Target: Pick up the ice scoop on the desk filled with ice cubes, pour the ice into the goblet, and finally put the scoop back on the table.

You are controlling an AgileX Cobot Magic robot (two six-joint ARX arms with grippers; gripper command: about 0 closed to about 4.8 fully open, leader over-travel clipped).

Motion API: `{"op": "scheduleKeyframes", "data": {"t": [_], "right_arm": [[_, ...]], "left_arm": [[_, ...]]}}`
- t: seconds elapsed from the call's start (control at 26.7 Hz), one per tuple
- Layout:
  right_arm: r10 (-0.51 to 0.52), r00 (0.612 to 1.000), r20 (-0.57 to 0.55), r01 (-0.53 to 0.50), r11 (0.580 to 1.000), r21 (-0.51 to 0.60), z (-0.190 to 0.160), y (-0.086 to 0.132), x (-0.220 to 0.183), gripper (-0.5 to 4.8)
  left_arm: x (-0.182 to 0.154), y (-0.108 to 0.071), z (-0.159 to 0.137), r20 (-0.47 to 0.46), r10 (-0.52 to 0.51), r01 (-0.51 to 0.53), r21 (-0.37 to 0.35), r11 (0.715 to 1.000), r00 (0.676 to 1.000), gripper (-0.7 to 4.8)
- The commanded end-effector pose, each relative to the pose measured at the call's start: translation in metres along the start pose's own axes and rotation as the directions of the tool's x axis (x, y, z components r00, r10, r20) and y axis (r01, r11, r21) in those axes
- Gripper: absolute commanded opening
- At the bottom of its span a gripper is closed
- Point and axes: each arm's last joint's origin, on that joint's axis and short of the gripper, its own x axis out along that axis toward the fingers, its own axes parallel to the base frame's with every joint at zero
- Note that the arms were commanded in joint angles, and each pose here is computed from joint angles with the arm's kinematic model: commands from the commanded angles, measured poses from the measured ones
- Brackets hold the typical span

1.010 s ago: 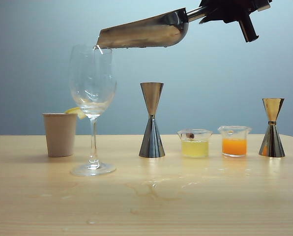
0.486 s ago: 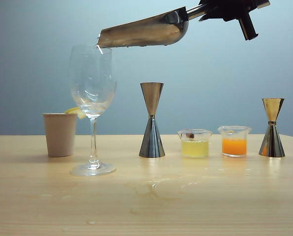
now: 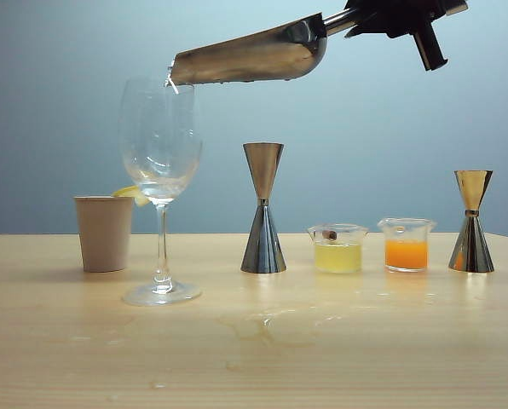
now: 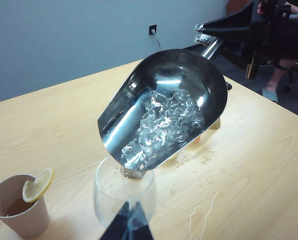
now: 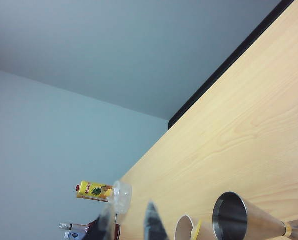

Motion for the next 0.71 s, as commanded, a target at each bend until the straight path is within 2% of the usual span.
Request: {"op": "scheduleKeyframes", "data": {"t": [0.04, 0.71], "right_arm": [[0.057, 0.998, 0.024, -0.057, 0.998, -0.005, 0.003, 0.0091, -0.0015, -0.05], [0.077, 0.997, 0.014, -0.077, 0.997, -0.01, -0.0023, 0.0102, 0.0026, -0.05]], "left_arm": [[-0.0007, -0.0002, 0.0013, 0.009, -0.001, 0.001, 0.003, 1.0, 1.0, -0.06], [-0.0007, -0.0002, 0.0012, 0.008, -0.001, 0.001, 0.002, 1.0, 1.0, -0.06]]}}
